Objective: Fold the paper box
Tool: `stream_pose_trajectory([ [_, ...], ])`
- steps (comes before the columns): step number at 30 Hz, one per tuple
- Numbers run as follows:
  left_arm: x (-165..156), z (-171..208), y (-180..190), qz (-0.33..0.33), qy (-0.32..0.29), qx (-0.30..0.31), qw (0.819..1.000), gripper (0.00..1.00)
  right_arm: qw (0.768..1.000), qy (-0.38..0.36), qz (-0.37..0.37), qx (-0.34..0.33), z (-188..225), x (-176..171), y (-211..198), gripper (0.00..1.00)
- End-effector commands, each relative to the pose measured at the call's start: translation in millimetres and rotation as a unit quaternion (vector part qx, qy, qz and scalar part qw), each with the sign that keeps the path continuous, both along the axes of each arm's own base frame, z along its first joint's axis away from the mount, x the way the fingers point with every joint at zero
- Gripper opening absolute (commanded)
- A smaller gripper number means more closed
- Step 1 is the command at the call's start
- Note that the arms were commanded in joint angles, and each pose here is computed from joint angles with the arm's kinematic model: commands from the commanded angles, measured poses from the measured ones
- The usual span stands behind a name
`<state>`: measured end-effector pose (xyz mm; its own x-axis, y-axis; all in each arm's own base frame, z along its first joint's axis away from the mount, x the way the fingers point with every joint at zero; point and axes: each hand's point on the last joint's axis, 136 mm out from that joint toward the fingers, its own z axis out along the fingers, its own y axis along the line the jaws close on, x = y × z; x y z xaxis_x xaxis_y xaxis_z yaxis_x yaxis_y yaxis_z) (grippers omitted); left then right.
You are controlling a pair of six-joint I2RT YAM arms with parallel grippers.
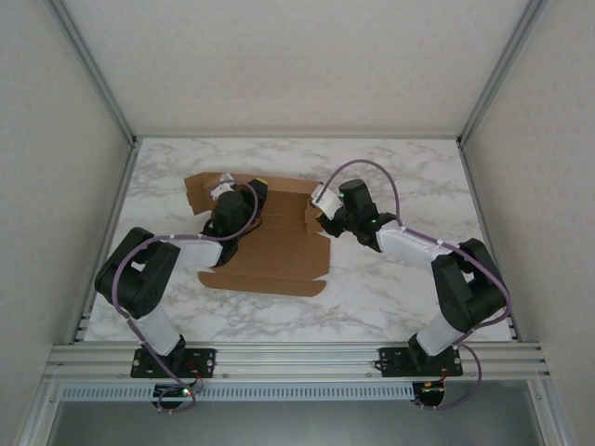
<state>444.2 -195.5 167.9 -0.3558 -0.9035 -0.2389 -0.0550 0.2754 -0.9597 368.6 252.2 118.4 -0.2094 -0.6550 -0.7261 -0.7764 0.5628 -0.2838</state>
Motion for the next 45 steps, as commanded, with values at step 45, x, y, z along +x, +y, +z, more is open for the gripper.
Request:
stream_pose_trajectory([
  [45, -9, -43, -13, -0.045, 0.105, 0.118, 0.986, 0.0, 0.973, 0.027, 0.085, 0.21, 128, -53, 4, 0.21],
])
